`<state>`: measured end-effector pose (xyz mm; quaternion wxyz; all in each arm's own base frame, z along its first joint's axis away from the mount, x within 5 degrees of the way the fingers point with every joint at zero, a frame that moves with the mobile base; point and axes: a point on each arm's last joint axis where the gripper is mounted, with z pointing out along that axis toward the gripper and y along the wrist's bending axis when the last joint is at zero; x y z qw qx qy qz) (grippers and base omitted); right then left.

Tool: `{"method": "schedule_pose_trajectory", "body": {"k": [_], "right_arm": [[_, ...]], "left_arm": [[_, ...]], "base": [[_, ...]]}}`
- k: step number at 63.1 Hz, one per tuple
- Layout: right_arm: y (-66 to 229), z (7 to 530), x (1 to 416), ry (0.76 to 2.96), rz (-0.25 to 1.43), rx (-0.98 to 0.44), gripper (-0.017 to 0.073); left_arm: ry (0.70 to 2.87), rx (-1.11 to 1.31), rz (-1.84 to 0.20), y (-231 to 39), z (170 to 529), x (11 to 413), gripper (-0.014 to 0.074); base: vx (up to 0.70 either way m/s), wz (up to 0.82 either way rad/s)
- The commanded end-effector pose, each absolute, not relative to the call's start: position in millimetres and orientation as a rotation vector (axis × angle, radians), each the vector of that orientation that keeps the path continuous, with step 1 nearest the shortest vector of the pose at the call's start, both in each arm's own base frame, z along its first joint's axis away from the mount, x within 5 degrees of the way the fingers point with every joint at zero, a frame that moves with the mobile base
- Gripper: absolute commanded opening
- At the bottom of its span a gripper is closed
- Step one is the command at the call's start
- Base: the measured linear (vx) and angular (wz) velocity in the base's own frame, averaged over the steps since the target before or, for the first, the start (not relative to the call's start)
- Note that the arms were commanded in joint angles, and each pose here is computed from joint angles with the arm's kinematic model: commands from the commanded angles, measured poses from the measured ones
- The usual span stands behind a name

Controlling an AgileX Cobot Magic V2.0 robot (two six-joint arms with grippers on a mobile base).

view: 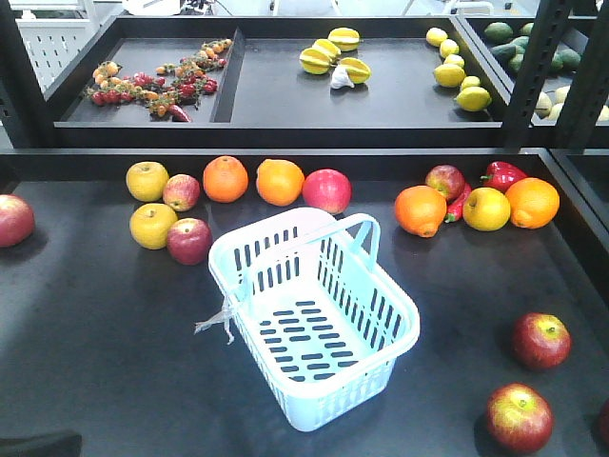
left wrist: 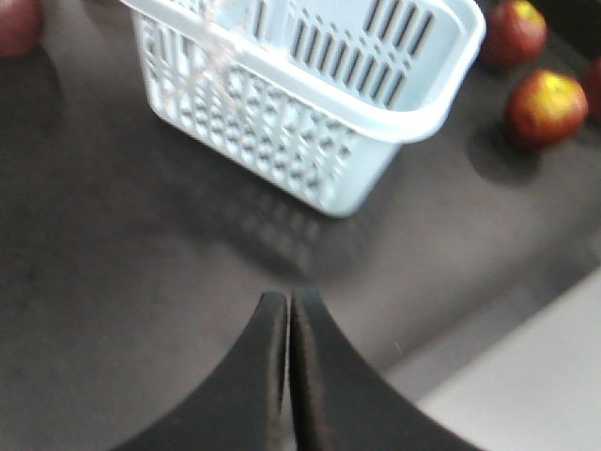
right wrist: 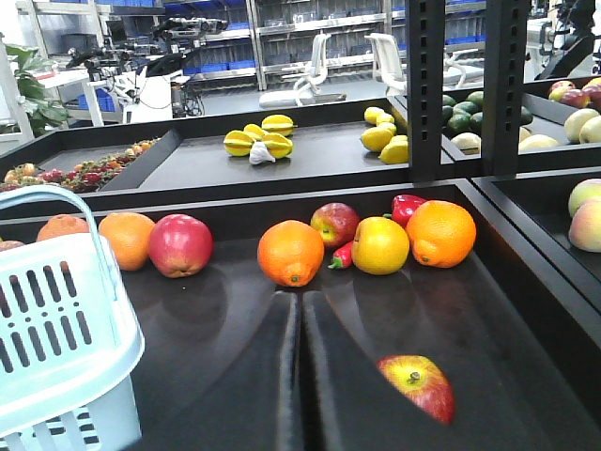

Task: Pick three apples into basket with both arms
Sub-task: 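Open the left gripper and withdraw it from the basket handle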

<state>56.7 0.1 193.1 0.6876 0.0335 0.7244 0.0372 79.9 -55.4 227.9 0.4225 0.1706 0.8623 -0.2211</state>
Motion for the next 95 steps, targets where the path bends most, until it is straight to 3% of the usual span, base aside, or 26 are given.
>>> {"method": "schedule_pose_trajectory", "body": {"k": [1, 22, 48, 57, 75, 80, 85, 95], "right_arm": [[0.2, 195.5, 56.6, 1.551, 0.074, 0.063, -0.0001], [0.4, 196.9, 56.6, 1.537, 0.093, 0.077, -0.0001], [-7.6, 231.3, 49.9, 1.119, 0.678, 0.573, -0.0001], [-1.5, 281.6, 39.2, 1.165, 0.61, 0.44, -0.0001], [5.3, 363.8, 62.1, 1.81, 0.168, 0.098, 0.0017], [6.3, 364.2, 84.8, 1.99, 0.115, 0.028, 0.0078], [6.8, 355.8, 108.3, 2.137, 0.084, -0.026, 0.0205], [3.5, 334.7, 151.5, 2.282, 0.006, -0.072, 0.0589]], "left_arm": [[1.973, 0.312, -0.542, -51.6, 247.1, 86.5, -0.0008], [1.999, 0.334, -0.552, -52.3, 244.2, 83.7, -0.0008], [1.997, 0.332, -0.551, -52.2, 244.5, 83.9, -0.0008], [1.997, 0.331, -0.552, -52.3, 244.5, 83.9, -0.0008], [1.995, 0.33, -0.551, -52.2, 244.6, 84.0, -0.0008], [1.995, 0.33, -0.551, -52.2, 244.6, 84.0, -0.0008], [1.995, 0.33, -0.551, -52.2, 244.6, 84.0, -0.0008], [1.995, 0.33, -0.551, -52.2, 244.6, 84.0, -0.0008]], "base": [[0.0, 0.0], [0.0, 0.0], [0.0, 0.0], [0.0, 0.0], [0.0, 0.0], [0.0, 0.0], [0.0, 0.0], [0.0, 0.0]]}}
